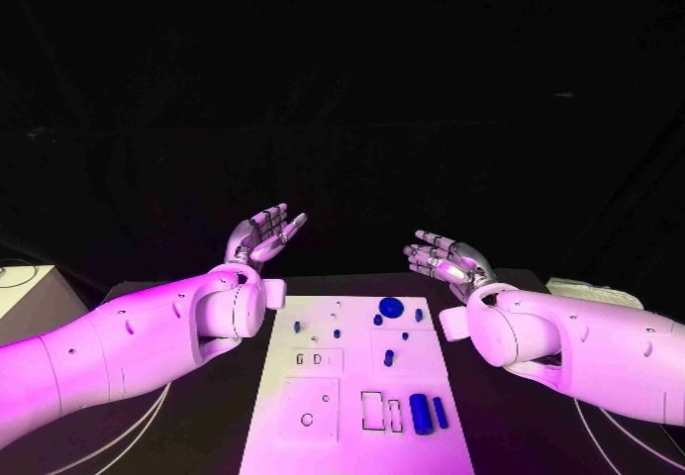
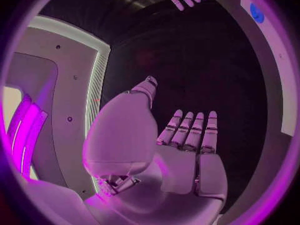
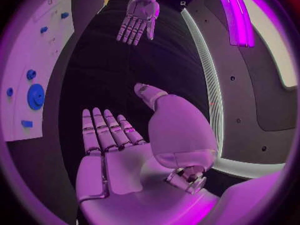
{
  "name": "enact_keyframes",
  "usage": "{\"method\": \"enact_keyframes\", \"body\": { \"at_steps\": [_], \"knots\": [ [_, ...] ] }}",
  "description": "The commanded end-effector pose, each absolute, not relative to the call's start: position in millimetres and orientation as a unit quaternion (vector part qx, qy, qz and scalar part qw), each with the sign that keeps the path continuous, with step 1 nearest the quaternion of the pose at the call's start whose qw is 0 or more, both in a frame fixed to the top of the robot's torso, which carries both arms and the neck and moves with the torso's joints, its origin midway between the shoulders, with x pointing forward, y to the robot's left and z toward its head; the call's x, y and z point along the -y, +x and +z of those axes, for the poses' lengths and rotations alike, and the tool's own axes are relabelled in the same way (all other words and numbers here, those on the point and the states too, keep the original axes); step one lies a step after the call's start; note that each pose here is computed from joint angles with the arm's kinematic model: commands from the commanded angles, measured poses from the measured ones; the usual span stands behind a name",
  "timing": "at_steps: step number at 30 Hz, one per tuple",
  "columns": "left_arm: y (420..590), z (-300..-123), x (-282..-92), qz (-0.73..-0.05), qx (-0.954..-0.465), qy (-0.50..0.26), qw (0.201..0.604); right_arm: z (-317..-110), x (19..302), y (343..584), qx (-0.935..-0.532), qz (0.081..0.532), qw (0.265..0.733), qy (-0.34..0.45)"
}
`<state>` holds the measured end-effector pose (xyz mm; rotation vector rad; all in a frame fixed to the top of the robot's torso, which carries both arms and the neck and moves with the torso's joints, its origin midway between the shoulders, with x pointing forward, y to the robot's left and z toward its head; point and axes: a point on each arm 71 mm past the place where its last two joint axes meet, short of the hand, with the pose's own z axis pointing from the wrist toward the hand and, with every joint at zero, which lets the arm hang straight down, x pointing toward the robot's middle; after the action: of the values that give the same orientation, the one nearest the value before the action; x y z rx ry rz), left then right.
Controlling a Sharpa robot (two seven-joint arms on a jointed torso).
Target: Assemble the parts on the task board
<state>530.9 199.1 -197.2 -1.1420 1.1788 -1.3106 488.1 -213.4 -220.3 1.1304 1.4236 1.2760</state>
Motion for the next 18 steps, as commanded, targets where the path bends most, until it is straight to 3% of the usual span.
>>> {"method": "enact_keyframes", "body": {
  "at_steps": [1,6,7,18],
  "knots": [
    [531.8,-194.2,-193.9,-0.578,-0.481,-0.462,0.470,-221,206,488,-0.610,0.544,0.384,0.430],
    [531.8,-194.2,-193.9,-0.578,-0.481,-0.462,0.470,-221,207,489,-0.617,0.545,0.377,0.424],
    [520.9,-190.2,-206.5,-0.589,-0.491,-0.450,0.457,-200,230,507,-0.657,0.487,0.524,0.240],
    [499.4,-180.4,-212.2,-0.606,-0.510,-0.426,0.438,-180,225,515,-0.700,0.382,0.602,0.029]
  ]
}}
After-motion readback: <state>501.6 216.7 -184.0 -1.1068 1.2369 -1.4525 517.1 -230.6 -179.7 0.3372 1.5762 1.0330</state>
